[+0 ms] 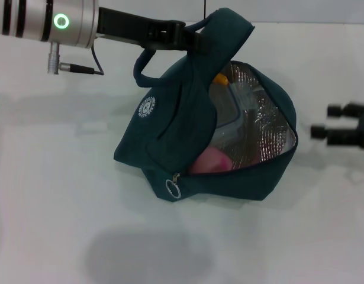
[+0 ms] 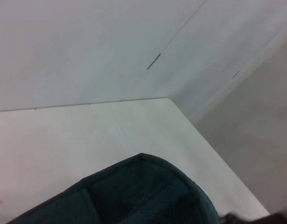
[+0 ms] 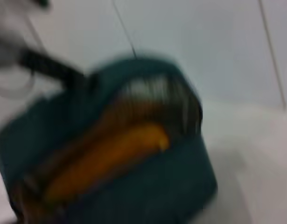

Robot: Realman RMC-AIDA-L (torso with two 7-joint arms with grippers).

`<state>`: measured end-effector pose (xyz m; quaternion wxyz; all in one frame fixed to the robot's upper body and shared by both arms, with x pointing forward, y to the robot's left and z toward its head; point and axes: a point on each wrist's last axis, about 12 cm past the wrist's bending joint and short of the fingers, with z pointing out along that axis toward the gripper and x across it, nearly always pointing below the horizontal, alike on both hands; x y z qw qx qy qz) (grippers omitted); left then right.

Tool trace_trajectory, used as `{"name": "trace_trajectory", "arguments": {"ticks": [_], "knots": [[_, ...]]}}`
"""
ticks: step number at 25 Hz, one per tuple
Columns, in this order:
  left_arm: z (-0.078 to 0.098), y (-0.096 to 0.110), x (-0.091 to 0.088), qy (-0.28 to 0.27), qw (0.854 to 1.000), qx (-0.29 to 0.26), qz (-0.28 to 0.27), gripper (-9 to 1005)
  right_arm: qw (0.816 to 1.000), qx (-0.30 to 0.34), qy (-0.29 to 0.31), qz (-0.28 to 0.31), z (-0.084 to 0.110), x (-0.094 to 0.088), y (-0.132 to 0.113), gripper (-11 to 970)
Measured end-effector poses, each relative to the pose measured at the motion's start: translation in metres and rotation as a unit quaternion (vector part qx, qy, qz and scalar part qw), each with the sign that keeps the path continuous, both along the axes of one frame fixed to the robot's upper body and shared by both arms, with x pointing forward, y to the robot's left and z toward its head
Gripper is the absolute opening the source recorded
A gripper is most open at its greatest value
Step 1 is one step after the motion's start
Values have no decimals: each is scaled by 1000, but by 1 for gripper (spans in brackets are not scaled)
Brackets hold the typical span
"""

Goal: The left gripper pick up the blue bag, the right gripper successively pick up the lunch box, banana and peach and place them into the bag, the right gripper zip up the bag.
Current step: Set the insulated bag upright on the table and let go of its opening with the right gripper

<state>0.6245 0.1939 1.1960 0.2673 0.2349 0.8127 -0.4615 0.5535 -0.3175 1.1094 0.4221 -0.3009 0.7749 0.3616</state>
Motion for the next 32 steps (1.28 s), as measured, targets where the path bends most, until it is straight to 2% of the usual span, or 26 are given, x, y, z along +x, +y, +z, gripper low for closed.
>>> {"name": "trace_trajectory", "arguments": {"ticks": [4,9,12,16,20,22,23,24,26,29,32], "knots": [[0,-1,0,-1,1000,1,-2,48,998,-49,36,15,-25,7,25,874],[0,-2,0,-1,1000,1,-4,48,995,-88,34,16,-39,35,66,873],[-2,-3,-1,2,1000,0,-4,48,994,-100,21,-27,-40,53,77,873],[-7,1,-4,11,1000,0,-1,48,987,-64,-29,-142,-29,71,59,871],[-13,10,-7,19,1000,2,8,48,969,15,-126,-214,-10,64,29,870],[-14,12,-9,23,1000,1,6,48,950,72,-198,-231,5,50,14,870],[-17,14,-13,31,1000,0,-1,48,931,123,-261,-225,20,36,5,869],[-17,14,-13,31,1000,0,-1,48,931,123,-261,-225,20,36,5,869],[-19,16,-18,43,999,-7,-6,48,912,168,-314,-203,38,23,0,869],[-20,17,-23,54,998,-18,-14,48,912,175,-332,-167,50,17,4,868],[-23,17,-24,59,998,-22,-16,48,929,150,-304,-149,46,23,13,868]]}}
